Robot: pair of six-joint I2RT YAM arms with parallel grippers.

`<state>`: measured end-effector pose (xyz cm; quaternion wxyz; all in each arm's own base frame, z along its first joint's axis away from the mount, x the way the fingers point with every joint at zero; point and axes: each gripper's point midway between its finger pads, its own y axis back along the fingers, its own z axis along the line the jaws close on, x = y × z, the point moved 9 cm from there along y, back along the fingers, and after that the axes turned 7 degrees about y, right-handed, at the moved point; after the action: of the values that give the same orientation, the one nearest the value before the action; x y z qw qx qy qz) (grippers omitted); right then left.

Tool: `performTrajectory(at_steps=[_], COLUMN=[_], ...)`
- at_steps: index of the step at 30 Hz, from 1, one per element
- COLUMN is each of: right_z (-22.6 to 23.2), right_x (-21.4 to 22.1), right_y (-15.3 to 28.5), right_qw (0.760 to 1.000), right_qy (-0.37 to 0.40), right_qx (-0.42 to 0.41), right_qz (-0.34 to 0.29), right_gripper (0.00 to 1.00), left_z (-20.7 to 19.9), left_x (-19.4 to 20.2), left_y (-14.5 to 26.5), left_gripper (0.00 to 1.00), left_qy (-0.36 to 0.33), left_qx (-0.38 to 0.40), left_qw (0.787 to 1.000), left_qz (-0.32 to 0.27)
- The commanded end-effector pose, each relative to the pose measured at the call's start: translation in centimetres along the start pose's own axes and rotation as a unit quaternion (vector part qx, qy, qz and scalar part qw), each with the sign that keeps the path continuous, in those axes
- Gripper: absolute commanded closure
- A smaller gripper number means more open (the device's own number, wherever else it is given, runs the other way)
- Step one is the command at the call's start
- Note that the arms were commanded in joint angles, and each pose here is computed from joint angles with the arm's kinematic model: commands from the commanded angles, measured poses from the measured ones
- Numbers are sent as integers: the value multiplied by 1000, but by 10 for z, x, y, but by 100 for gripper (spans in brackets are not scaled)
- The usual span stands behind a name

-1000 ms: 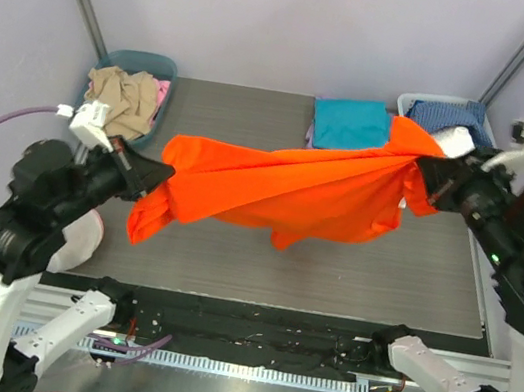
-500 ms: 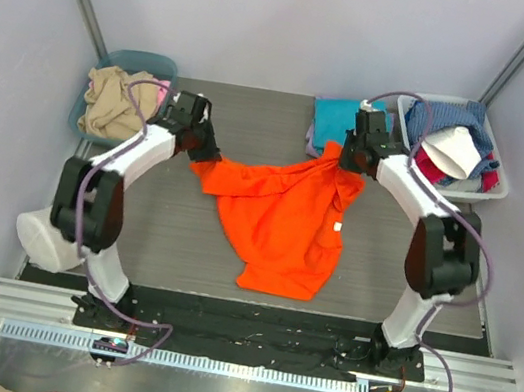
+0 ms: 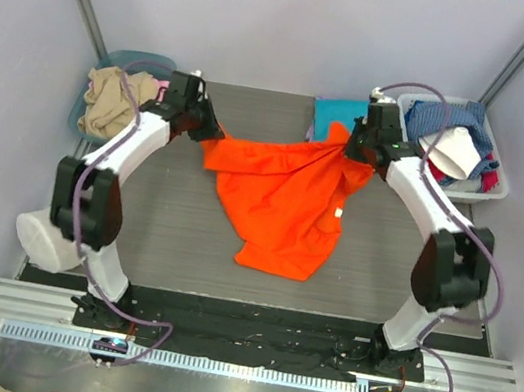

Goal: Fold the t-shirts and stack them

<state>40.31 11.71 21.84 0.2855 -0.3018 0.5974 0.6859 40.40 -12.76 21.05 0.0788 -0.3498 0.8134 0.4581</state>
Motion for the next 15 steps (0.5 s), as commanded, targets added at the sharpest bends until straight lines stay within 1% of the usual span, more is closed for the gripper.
performTrajectory(at_steps=[1, 2, 3, 5, 6, 7, 8, 9, 10, 12, 13, 14, 15], right_z=[7, 6, 4, 3, 3, 3, 1, 1, 1, -1, -2, -3, -4], right_x=[-59, -60, -56, -59, -53, -51, -49, -44, -42, -33, -30, -23, -20], right_y=[132, 147, 160, 200, 214, 226, 250, 261, 272, 308, 319, 331, 354], right_qw=[989, 988, 989, 984, 983, 981, 976, 976, 974, 967, 965, 965, 958], right_qy=[-3, 0, 2, 3, 7, 9, 9, 13, 16, 23, 26, 29, 32], right_qx=[-53, -58, -58, -69, -86, -93, -101, -110, -118, -141, -147, -155, -164], right_qz=[-136, -143, -137, -167, -163, -169, -192, -189, -193, -210, -215, -211, -233], right_gripper=[99, 99, 99, 99, 99, 99, 99, 99, 99, 99, 99, 99, 99], left_z=[-50, -51, -56, -52, -53, -47, -45, -42, -38, -33, -27, -24, -19], left_x=[2, 7, 12, 24, 30, 37, 43, 50, 59, 71, 84, 90, 99], left_y=[125, 140, 174, 201, 231, 242, 256, 279, 291, 311, 332, 341, 350], left_gripper=[100, 100, 100, 100, 100, 100, 100, 100, 100, 100, 100, 100, 100], left_qy=[-61, -65, -74, -77, -83, -81, -83, -85, -83, -77, -78, -69, -65], left_qx=[98, 102, 124, 121, 138, 129, 134, 147, 149, 161, 175, 182, 186], left_qw=[991, 990, 984, 984, 979, 981, 979, 975, 975, 973, 970, 969, 969], left_qz=[-73, -76, -100, -105, -128, -123, -130, -145, -140, -143, -147, -149, -147])
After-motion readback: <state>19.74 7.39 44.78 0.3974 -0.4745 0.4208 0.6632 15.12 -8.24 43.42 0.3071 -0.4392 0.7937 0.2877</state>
